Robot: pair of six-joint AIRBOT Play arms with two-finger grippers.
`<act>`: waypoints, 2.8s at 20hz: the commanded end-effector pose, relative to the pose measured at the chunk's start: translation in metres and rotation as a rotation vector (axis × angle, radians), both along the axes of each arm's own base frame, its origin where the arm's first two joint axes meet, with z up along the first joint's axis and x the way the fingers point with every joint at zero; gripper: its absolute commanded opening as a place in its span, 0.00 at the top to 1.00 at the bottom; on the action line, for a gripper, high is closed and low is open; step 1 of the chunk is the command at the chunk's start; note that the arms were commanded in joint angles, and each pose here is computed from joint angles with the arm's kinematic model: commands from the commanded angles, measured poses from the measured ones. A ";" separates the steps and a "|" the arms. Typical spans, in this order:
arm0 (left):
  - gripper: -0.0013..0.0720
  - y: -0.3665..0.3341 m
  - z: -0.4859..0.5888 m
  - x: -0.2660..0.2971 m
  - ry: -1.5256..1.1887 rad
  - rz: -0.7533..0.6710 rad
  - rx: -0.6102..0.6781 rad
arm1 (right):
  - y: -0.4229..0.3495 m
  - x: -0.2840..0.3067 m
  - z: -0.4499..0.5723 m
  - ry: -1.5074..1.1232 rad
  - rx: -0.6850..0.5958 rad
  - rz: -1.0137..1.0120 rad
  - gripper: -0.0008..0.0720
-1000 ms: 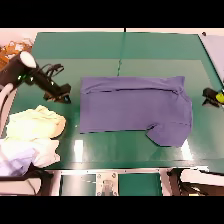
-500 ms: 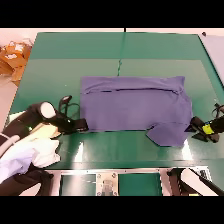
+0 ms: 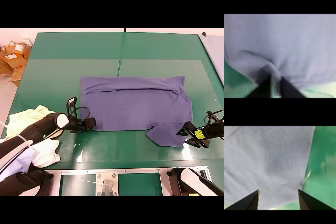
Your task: Fold the shirts.
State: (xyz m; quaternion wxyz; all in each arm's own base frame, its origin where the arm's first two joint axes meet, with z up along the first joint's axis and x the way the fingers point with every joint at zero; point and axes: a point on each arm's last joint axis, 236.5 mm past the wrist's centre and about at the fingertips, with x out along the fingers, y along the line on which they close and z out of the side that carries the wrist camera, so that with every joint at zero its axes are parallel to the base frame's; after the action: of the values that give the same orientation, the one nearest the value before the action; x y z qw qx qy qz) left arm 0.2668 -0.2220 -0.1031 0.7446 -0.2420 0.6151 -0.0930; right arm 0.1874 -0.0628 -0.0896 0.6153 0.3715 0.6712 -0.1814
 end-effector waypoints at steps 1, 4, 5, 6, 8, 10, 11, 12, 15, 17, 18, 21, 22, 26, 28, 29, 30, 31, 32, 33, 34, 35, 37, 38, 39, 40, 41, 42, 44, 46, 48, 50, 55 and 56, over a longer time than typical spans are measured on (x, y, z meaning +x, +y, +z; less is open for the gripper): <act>0.95 -0.002 0.002 0.012 -0.055 -0.001 0.001 | 0.003 0.002 -0.003 -0.003 0.016 -0.010 0.23; 0.95 0.016 -0.001 0.008 -0.024 -0.044 0.062 | 0.003 0.002 -0.003 -0.002 0.017 -0.010 0.23; 0.95 0.030 -0.002 0.009 0.004 -0.039 0.086 | 0.004 0.002 -0.003 -0.002 0.017 -0.009 0.23; 0.95 0.044 -0.003 0.010 0.026 -0.036 0.103 | 0.004 0.001 -0.003 0.000 0.019 -0.009 0.23; 0.95 0.065 -0.002 0.013 0.042 -0.054 0.116 | 0.006 -0.001 -0.002 0.010 0.030 -0.006 0.23; 0.95 0.064 0.001 0.018 0.021 -0.075 0.098 | 0.013 -0.003 -0.001 0.019 0.051 0.003 0.23; 0.95 0.060 0.003 0.020 0.007 -0.078 0.084 | 0.016 -0.004 -0.001 0.027 0.057 0.018 0.23; 0.95 0.058 0.004 0.021 -0.001 -0.081 0.076 | 0.022 -0.007 -0.002 0.037 0.065 0.036 0.23; 0.95 0.058 0.004 0.021 -0.002 -0.085 0.076 | 0.039 -0.014 -0.011 0.054 0.100 0.053 0.23; 0.95 0.058 0.004 0.018 0.013 -0.092 0.075 | 0.046 -0.014 -0.018 0.043 0.113 0.036 0.23; 0.93 0.057 0.004 0.015 0.027 -0.102 0.074 | 0.047 -0.014 -0.020 0.042 0.114 0.032 0.23; 0.26 0.061 0.019 0.006 0.085 -0.177 0.098 | 0.045 -0.013 -0.019 0.033 0.111 0.046 0.23; 0.26 0.071 0.026 0.001 0.116 -0.204 0.124 | 0.044 -0.011 -0.018 0.029 0.107 0.048 0.23; 0.26 0.105 0.049 -0.022 0.178 -0.210 0.210 | 0.041 -0.008 -0.018 0.016 0.093 0.045 0.23; 0.26 0.097 0.052 -0.026 0.141 -0.088 0.144 | 0.038 -0.004 -0.019 0.003 0.082 0.040 0.23; 0.26 0.092 0.050 -0.023 0.108 -0.020 0.113 | 0.037 -0.003 -0.020 -0.003 0.077 0.038 0.23; 0.26 0.086 0.046 -0.021 0.076 0.043 0.082 | 0.038 -0.001 -0.019 -0.009 0.080 0.032 0.23; 0.26 0.078 0.040 -0.019 0.051 0.079 0.058 | 0.039 0.002 -0.019 -0.020 0.082 0.025 0.23; 0.26 0.068 0.035 -0.017 0.023 0.101 0.033 | 0.038 0.003 -0.019 -0.025 0.082 0.022 0.23; 0.26 0.058 0.030 -0.014 -0.011 0.117 0.016 | 0.038 0.004 -0.019 -0.029 0.081 0.020 0.23; 0.26 0.050 0.028 -0.010 -0.048 0.150 -0.006 | 0.038 0.006 -0.019 -0.034 0.081 0.017 0.23; 0.26 0.045 0.027 -0.004 -0.087 0.186 -0.031 | 0.039 0.008 -0.018 -0.040 0.085 0.011 0.23; 0.26 0.042 0.023 0.003 -0.124 0.243 -0.058 | 0.040 0.009 -0.018 -0.044 0.089 0.007 0.23; 0.26 0.043 0.015 0.003 -0.102 0.263 -0.053 | 0.040 0.009 -0.018 -0.044 0.090 0.008 0.23; 0.26 0.043 0.006 0.002 -0.074 0.277 -0.049 | 0.041 0.010 -0.018 -0.047 0.095 0.004 0.23; 0.26 0.041 -0.002 0.002 -0.043 0.307 -0.063 | 0.043 0.010 -0.017 -0.049 0.102 -0.001 0.23; 0.26 0.038 -0.006 0.004 -0.033 0.323 -0.074 | 0.045 0.011 -0.017 -0.052 0.111 -0.006 0.23; 0.26 0.037 -0.006 0.008 -0.040 0.325 -0.077 | 0.046 0.010 -0.017 -0.051 0.116 -0.007 0.23; 0.55 0.035 0.002 0.017 -0.074 0.324 -0.087 | 0.050 0.007 -0.020 -0.042 0.126 -0.007 0.23; 0.95 0.032 0.009 0.024 -0.120 0.268 -0.075 | 0.056 0.003 -0.024 -0.038 0.143 -0.019 0.23; 0.95 0.030 0.011 0.024 -0.123 0.253 -0.073 | 0.057 0.002 -0.027 -0.040 0.145 -0.028 0.23; 0.95 0.029 0.010 0.020 -0.110 0.227 -0.064 | 0.067 0.004 -0.023 -0.053 0.191 -0.020 0.23; 0.95 0.036 -0.001 0.000 -0.028 0.164 -0.025 | 0.079 -0.022 -0.017 0.028 0.246 0.064 0.36; 0.95 0.036 -0.002 -0.003 -0.022 0.149 -0.017 | 0.079 -0.023 -0.017 0.024 0.242 0.071 0.62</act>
State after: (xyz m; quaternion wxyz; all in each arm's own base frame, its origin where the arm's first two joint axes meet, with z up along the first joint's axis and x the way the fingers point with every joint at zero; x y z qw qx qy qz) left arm 0.2753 -0.1887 -0.0998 0.7632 -0.3143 0.5633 -0.0390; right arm 0.1726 0.0078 -0.1129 0.5768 0.4163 0.6958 -0.0997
